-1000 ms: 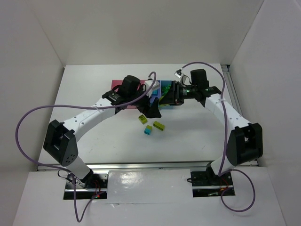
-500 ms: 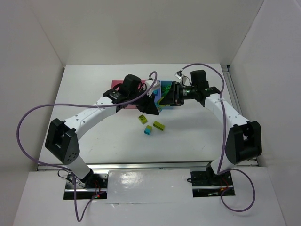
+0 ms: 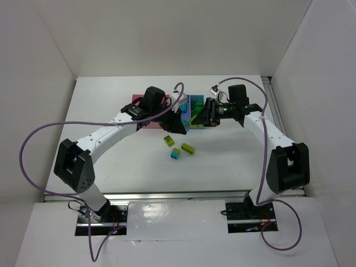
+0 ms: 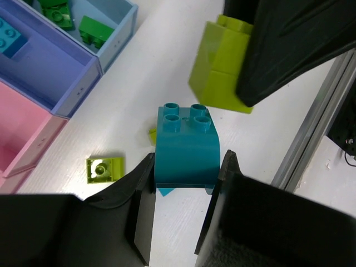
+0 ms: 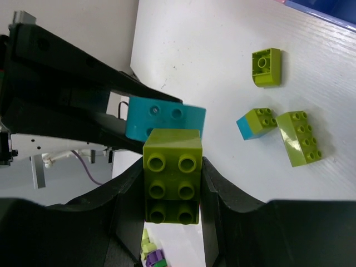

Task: Sort the legos into containers by color

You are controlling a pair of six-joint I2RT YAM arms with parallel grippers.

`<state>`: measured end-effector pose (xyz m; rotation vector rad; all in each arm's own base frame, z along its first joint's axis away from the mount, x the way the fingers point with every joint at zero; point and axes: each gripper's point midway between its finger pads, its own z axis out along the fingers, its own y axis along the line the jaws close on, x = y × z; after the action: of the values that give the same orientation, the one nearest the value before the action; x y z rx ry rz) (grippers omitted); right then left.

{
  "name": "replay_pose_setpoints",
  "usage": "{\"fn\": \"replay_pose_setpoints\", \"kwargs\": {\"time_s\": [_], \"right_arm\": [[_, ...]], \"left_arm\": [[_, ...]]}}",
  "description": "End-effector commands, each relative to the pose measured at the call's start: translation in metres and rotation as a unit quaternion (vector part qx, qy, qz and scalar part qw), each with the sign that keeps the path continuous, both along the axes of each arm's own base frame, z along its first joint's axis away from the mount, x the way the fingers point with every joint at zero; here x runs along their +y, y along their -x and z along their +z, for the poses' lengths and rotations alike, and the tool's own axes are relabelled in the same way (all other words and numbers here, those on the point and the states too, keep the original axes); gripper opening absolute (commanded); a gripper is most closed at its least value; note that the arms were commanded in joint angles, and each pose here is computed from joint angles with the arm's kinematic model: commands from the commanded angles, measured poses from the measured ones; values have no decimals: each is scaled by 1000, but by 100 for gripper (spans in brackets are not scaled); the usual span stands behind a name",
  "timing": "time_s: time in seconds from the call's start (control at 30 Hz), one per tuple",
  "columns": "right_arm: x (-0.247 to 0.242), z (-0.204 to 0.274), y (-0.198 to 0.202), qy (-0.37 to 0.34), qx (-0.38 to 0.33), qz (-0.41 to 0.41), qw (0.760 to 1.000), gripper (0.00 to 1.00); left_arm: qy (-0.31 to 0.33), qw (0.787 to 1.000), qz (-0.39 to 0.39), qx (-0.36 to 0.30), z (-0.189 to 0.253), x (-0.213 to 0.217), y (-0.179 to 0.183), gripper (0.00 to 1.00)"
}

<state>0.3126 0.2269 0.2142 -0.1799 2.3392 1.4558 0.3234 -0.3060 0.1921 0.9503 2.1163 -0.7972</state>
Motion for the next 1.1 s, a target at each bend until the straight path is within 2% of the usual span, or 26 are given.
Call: {"fn": "replay_pose_setpoints", "kwargs": {"time_s": [0.0, 0.17, 0.27, 0.3, 0.4, 0.43, 0.47, 0.6, 0.73, 0.93, 1.0, 1.07], "right_arm": [[-7, -1, -3, 0, 0, -9, 1000, 20], [-18, -1, -9, 19, -10, -41, 999, 20], [-37, -3, -22, 58, -24, -98, 993, 20], [-44, -8, -26, 79, -24, -120, 989, 20], [-58, -12, -30, 109, -27, -158, 981, 20], [-60, -10, -29, 114, -29, -163, 980, 20], [-62, -15, -28, 119, -25, -167, 978, 20], [-67, -10, -23, 128, -31, -179, 975, 20], [-72, -10, -21, 140, -37, -189, 971, 20], [-74, -17, -19, 150, -27, -187, 970, 20], [-72, -17, -20, 147, -25, -182, 972, 20], [-72, -21, -23, 148, -21, -182, 972, 20]], "left_arm": [[17, 1000, 3, -13, 10, -3, -15, 0], [14, 1000, 19, -4, 4, -3, -25, 0], [21, 998, 59, 1, 11, -2, -48, 0], [13, 997, 68, 19, -2, -4, -54, 0], [11, 994, 109, 26, 0, -10, -80, 0], [-6, 991, 124, 45, -22, -12, -89, 0], [-18, 986, 162, 41, -20, -8, -104, 0], [-43, 974, 216, 45, -45, -7, -134, 0], [-53, 965, 255, 36, -50, -4, -161, 0], [-61, 959, 275, 41, -59, 4, -176, 0], [-61, 959, 274, 47, -64, 7, -178, 7], [-57, 959, 272, 52, -64, 9, -179, 26]]}}
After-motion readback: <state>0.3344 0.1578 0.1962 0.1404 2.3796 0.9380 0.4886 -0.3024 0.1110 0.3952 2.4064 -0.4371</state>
